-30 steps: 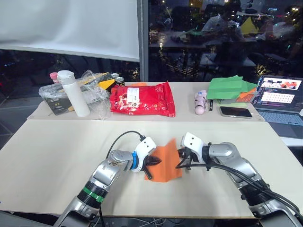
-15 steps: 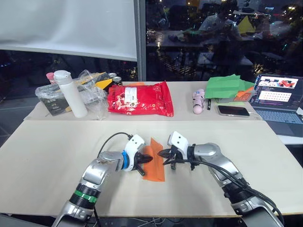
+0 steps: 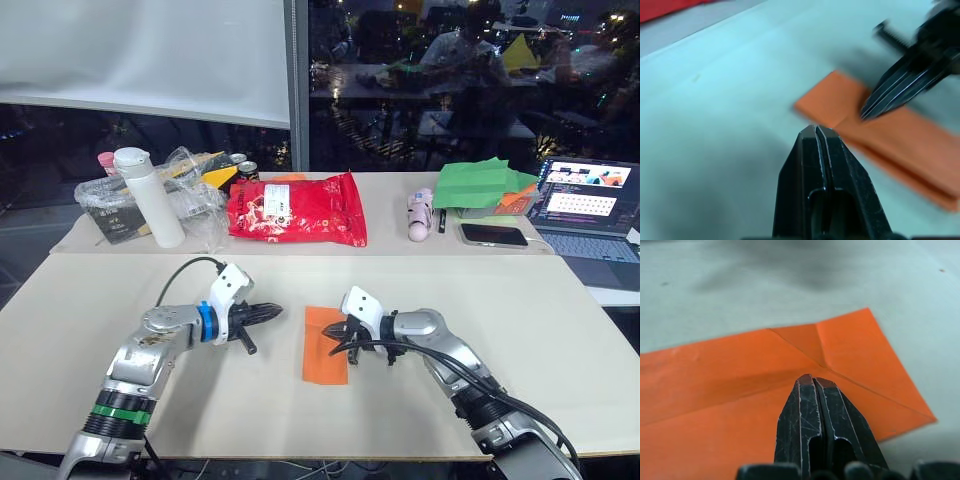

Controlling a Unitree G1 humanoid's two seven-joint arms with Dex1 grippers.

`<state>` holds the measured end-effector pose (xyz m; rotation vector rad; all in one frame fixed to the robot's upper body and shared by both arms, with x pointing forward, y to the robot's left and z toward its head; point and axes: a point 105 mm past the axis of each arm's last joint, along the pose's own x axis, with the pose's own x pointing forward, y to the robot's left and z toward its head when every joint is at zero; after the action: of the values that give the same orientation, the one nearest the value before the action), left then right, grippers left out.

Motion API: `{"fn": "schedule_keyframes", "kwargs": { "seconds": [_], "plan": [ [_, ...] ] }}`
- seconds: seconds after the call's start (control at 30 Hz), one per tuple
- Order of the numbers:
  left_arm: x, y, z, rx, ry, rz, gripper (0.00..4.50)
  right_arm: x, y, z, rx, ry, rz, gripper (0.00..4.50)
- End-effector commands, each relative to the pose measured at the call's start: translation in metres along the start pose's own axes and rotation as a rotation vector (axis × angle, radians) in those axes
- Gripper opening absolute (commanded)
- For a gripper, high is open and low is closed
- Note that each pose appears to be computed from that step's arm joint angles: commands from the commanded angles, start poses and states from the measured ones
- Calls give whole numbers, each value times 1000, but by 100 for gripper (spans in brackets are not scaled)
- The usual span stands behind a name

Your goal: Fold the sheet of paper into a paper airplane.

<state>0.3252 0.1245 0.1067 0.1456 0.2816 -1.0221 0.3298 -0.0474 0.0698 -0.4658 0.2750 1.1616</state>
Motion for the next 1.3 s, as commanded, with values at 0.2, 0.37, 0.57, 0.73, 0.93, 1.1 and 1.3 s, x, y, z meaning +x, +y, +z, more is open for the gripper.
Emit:
{"fn": "schedule_keyframes", "kwargs": {
  "seconds": [0.2,0.37,0.57,0.73,0.93,1.1,1.3],
  "plan": [
    [33,-19,4,67,14,-139,0,-13,-3,-14,49,39,-86,2],
    [40,-23,-14,54,81,-150,0,-18,-8,-14,82,30,-138,2],
    [44,-21,-32,21,140,-123,0,-17,-6,-9,94,4,-154,2],
    [49,-22,-34,17,147,-109,0,-14,-16,-5,98,-17,-182,2],
    [45,-17,-40,5,163,-84,0,-8,-48,-7,225,-56,-266,2],
    [41,-14,-44,-1,170,-71,0,-8,-55,-14,205,-39,-264,2],
    [39,-15,-46,-11,169,-68,0,-30,-59,31,69,-279,-252,2]
  ]
}}
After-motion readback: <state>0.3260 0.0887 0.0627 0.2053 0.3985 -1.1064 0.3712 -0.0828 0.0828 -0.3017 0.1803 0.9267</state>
